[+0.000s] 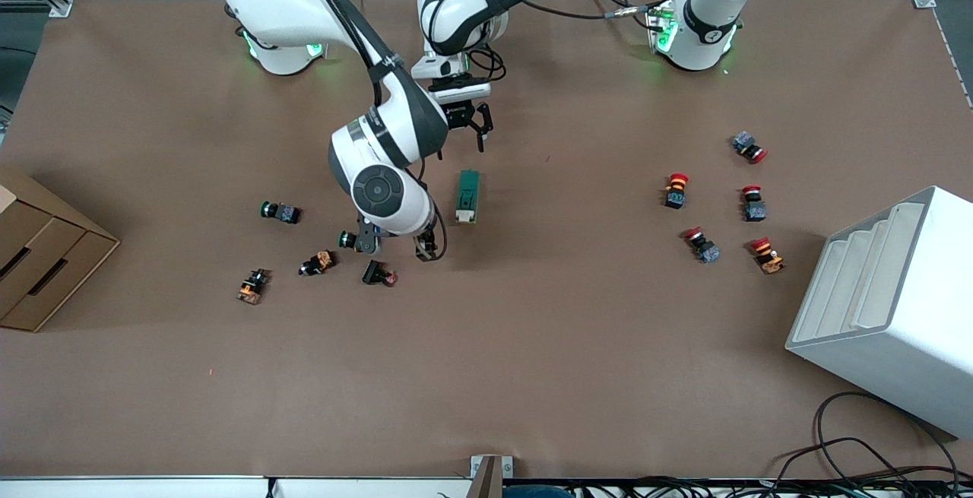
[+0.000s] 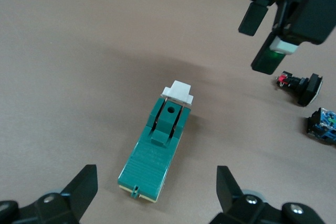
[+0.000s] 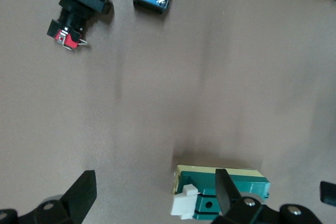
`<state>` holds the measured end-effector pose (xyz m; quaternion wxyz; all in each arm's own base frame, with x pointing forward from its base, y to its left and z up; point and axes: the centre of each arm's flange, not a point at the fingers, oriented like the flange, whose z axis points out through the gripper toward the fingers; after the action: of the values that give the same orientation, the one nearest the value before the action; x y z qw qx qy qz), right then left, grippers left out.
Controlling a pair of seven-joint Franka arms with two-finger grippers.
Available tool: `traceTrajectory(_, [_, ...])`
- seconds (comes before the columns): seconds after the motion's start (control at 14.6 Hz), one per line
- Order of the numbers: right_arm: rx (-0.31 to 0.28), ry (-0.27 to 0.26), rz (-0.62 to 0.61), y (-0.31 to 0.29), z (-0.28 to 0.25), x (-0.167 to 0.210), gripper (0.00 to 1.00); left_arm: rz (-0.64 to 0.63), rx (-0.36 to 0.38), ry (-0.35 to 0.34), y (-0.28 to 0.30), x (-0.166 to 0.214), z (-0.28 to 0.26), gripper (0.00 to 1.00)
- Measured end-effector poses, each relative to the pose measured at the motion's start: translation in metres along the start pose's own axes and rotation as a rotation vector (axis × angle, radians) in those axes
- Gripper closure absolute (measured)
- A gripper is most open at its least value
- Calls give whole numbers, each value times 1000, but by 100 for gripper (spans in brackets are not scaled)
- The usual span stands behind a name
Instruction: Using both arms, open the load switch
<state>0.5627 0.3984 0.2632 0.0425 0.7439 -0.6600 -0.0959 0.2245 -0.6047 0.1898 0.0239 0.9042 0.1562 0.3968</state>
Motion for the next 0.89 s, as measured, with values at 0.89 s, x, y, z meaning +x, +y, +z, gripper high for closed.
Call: traceTrajectory(0.89, [-96, 51, -63, 27, 84, -52, 0, 168, -45, 146, -34, -63, 39, 0])
